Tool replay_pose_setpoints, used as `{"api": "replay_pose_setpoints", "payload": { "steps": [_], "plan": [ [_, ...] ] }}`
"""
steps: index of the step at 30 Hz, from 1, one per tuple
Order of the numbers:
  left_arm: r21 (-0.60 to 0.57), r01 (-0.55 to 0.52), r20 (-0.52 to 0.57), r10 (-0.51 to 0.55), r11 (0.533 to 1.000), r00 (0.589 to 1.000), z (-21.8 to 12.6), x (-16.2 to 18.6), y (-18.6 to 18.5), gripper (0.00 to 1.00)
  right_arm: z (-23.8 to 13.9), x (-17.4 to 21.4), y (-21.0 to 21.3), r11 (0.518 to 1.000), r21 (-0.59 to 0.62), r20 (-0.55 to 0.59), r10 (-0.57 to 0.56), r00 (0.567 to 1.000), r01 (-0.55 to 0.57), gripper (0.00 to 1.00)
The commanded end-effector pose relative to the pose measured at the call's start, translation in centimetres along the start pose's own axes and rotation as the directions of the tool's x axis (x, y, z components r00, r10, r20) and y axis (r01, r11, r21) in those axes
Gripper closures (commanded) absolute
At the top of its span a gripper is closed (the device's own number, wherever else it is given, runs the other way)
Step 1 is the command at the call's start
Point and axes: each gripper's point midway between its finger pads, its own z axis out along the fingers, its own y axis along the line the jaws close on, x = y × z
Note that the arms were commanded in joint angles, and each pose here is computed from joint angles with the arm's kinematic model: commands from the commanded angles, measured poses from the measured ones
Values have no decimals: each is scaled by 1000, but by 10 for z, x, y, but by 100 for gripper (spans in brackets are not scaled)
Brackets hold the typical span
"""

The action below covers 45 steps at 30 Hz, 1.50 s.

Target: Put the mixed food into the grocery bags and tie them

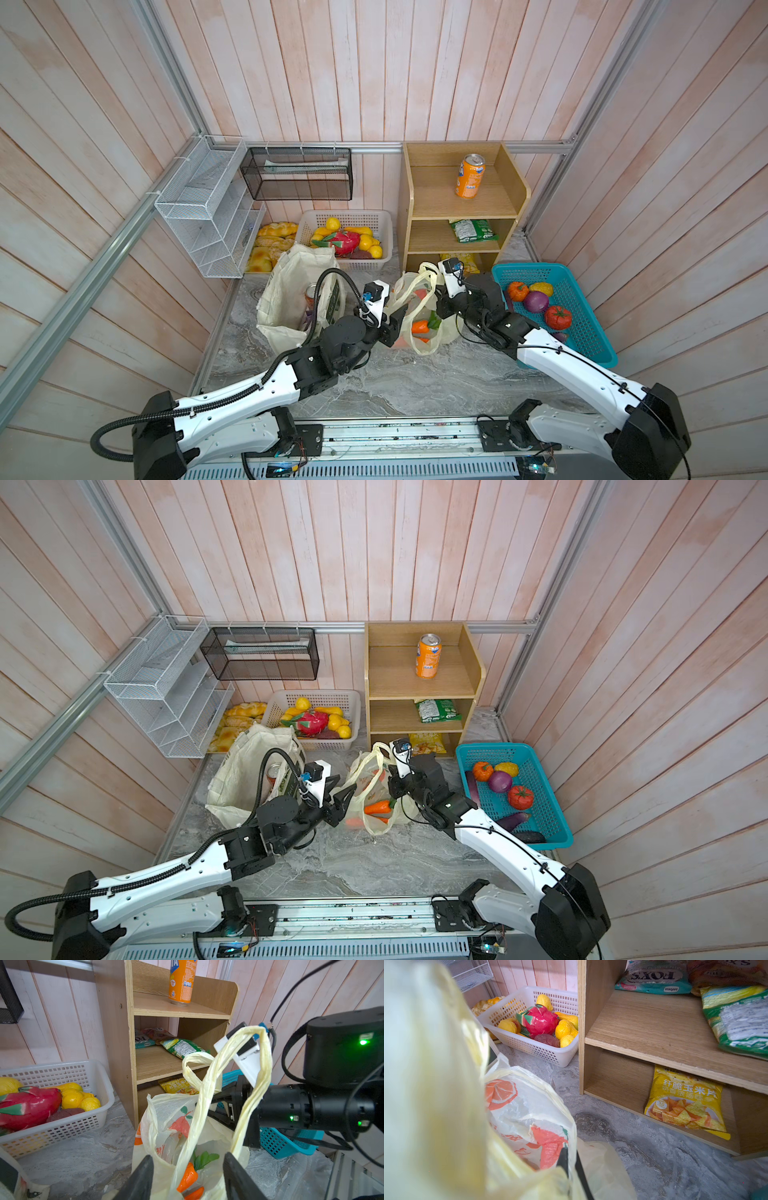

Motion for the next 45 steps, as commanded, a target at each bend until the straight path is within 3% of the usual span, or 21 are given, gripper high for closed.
{"api": "replay_pose_setpoints", "payload": {
  "steps": [1, 13, 20, 21, 22, 23, 39, 45],
  "plan": [
    [-59, -55, 1, 55, 997, 998, -8, 6, 6, 38, 2, 5, -5, 1000, 24, -21, 9, 1000, -8, 100],
    [2, -114, -38, 114, 993, 993, -4, 16, -9, 29, 3, 5, -6, 1000, 28, -24, 10, 1000, -9, 100],
    [40, -147, -51, 149, 988, 988, 5, 22, -19, 18, 3, 4, -6, 1000, 28, -22, 11, 1000, -11, 100],
    [46, -165, -53, 167, 985, 985, 6, 23, -20, 16, 3, 5, -6, 1000, 29, -23, 12, 1000, -11, 100],
    [52, -173, -55, 176, 983, 983, 7, 24, -21, 1, 3, 4, -6, 999, 29, -22, 13, 1000, -12, 100],
    [57, -177, -56, 181, 982, 982, 7, 25, -22, 0, 3, 4, -6, 1000, 29, -22, 13, 1000, -12, 100],
    [-44, -170, -49, 168, 984, 985, 25, 25, 2, 2, 0, 5, -6, 999, 31, -23, 15, 1000, -14, 100],
    [-35, -168, -39, 166, 985, 985, 29, 21, 9, 15, -1, 5, -7, 999, 32, -21, 12, 1000, -11, 100]
  ]
}}
